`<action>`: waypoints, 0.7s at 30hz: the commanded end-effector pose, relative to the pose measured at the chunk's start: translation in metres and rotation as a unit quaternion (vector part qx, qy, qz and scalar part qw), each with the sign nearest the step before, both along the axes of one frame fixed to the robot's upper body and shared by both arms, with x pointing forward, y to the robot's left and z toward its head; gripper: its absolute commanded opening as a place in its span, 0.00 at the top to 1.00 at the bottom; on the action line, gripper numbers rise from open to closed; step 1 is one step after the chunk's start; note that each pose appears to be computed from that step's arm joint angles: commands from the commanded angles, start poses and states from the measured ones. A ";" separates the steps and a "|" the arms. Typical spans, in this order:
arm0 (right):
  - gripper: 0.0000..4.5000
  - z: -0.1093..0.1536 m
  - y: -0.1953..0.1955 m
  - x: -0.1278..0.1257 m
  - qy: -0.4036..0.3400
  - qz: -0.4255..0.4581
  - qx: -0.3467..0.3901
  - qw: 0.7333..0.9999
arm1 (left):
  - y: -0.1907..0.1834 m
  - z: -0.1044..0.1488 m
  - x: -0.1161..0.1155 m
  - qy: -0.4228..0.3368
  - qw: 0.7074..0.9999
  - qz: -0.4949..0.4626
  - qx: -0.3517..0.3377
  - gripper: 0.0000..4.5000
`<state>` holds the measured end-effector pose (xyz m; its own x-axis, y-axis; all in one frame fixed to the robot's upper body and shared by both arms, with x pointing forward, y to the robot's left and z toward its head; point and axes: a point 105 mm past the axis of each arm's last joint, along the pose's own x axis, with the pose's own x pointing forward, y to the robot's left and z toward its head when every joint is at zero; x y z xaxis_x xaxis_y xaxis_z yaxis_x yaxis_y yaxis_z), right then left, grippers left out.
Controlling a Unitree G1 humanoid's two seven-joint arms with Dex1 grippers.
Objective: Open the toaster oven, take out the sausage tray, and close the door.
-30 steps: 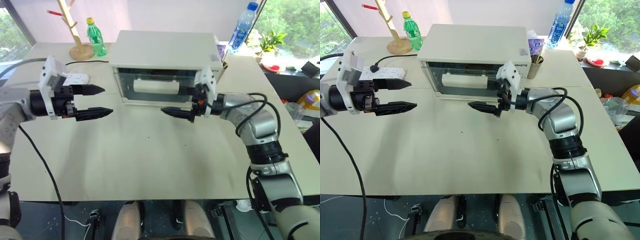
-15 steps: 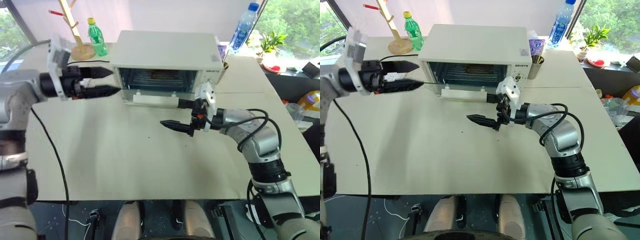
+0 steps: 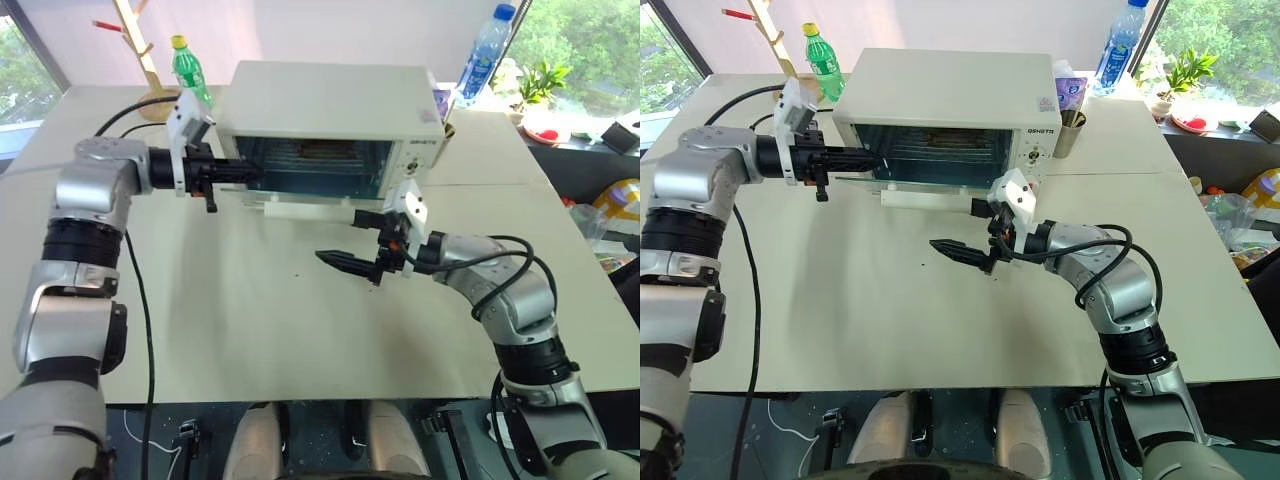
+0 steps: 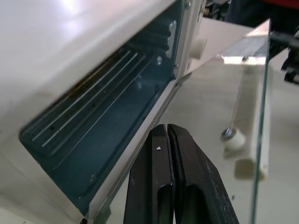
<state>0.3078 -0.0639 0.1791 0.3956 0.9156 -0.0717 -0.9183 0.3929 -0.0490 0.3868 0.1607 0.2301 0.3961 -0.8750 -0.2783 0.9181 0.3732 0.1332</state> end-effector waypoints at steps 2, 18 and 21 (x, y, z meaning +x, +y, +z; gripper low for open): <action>0.00 0.010 -0.005 -0.008 -0.019 -0.008 0.002 1.000 | -0.002 0.008 -0.001 -0.023 1.000 -0.016 0.013 0.99; 0.00 0.013 -0.092 -0.055 0.030 -0.070 -0.080 0.994 | -0.007 -0.009 -0.006 0.002 1.000 -0.030 -0.002 0.99; 0.00 0.038 -0.112 -0.064 0.016 -0.080 -0.094 0.992 | -0.003 -0.025 -0.012 0.010 0.999 -0.029 0.015 0.99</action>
<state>0.2522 -0.1699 0.1927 0.5226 0.8041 -0.2833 -0.8454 0.5317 -0.0502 0.3788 0.1538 0.2027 0.3352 -0.8904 -0.3079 0.9421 0.3204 0.0991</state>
